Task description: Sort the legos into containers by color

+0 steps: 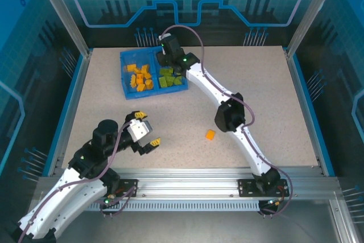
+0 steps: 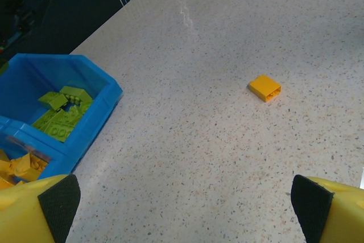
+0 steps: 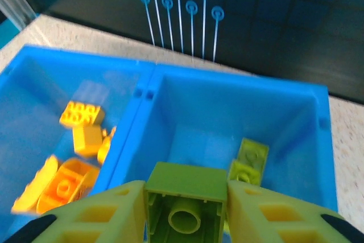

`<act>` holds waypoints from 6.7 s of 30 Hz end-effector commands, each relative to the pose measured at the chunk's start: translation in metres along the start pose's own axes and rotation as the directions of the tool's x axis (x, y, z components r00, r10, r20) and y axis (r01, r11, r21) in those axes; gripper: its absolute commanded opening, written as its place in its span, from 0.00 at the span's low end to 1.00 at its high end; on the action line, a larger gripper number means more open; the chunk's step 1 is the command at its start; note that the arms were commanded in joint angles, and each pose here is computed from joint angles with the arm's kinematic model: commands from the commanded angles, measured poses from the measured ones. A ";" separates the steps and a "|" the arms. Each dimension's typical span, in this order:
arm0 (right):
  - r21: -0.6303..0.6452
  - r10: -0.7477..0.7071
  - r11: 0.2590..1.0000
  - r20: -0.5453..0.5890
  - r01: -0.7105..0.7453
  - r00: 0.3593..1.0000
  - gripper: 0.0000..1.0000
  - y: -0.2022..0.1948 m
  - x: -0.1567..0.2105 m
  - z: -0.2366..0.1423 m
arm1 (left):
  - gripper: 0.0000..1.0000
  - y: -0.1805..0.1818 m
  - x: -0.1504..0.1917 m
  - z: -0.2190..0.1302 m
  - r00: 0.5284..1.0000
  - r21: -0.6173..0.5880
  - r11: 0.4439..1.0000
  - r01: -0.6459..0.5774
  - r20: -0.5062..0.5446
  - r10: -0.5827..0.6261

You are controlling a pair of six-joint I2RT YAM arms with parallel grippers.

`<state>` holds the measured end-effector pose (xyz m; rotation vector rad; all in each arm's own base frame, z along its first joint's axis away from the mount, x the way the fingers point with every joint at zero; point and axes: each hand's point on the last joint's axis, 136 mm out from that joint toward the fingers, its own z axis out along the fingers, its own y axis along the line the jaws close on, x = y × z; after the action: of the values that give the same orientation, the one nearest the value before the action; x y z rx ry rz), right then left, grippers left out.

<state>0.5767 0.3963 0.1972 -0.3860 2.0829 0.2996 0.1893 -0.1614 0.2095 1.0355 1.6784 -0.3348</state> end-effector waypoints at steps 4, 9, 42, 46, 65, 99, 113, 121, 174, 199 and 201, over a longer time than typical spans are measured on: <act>-0.076 0.019 0.997 0.082 -0.013 0.996 0.69 0.000 -0.027 -0.003 | 0.99 0.006 0.005 0.002 1.000 -0.040 0.999 0.014 -0.012 -0.014; -0.131 0.038 0.991 0.127 -0.021 0.991 0.75 0.005 -0.071 -0.054 | 0.99 0.009 0.007 0.006 0.998 -0.049 0.998 0.049 -0.026 -0.050; 0.207 0.773 0.631 -0.086 -0.748 0.628 1.00 -0.153 0.211 -0.443 | 0.86 -0.120 0.013 0.214 0.475 -0.297 0.794 0.531 -0.671 -0.569; 0.217 0.788 0.612 -0.090 -0.760 0.609 1.00 -0.151 0.229 -0.453 | 0.82 -0.124 0.033 0.234 0.464 -0.325 0.803 0.499 -0.683 -0.565; 0.221 0.758 0.652 -0.165 -0.726 0.631 1.00 -0.144 0.239 -0.453 | 0.41 -0.141 0.070 0.267 0.445 -0.324 0.806 0.495 -0.703 -0.555; 0.161 0.733 0.674 -0.272 -0.721 0.624 1.00 -0.127 0.253 -0.430 | 0.30 0.175 0.023 0.134 0.471 -0.633 0.450 0.630 -0.149 -0.869; 0.228 0.479 0.875 -0.277 -0.427 0.833 1.00 -0.177 0.153 -0.296 | 0.79 0.059 -0.066 0.069 0.722 -0.187 0.729 0.658 -0.117 -0.682; 0.308 0.426 0.892 -0.323 -0.332 0.845 1.00 -0.215 0.114 -0.141 | 0.99 0.033 -0.047 0.024 0.786 -0.156 0.790 0.592 -0.105 -0.610; 0.392 0.590 0.805 -0.456 -0.445 0.666 0.46 -0.229 0.192 0.022 | 0.99 0.033 -0.017 0.029 0.783 -0.207 0.776 0.595 -0.066 -0.618; 0.120 0.316 0.945 -0.566 -0.304 0.761 0.45 -0.093 0.160 -0.178 | 0.99 0.063 -0.019 -0.021 0.697 -0.349 0.624 0.699 0.139 -0.703; 0.070 0.287 0.953 -0.528 -0.296 0.799 0.45 -0.070 0.141 -0.189 | 0.99 0.073 -0.011 -0.040 0.663 -0.419 0.552 0.721 0.186 -0.725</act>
<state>0.3973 0.2156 0.1353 -0.1116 2.7929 0.3429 0.2231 -0.1296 0.2561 0.1136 1.9978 -0.5178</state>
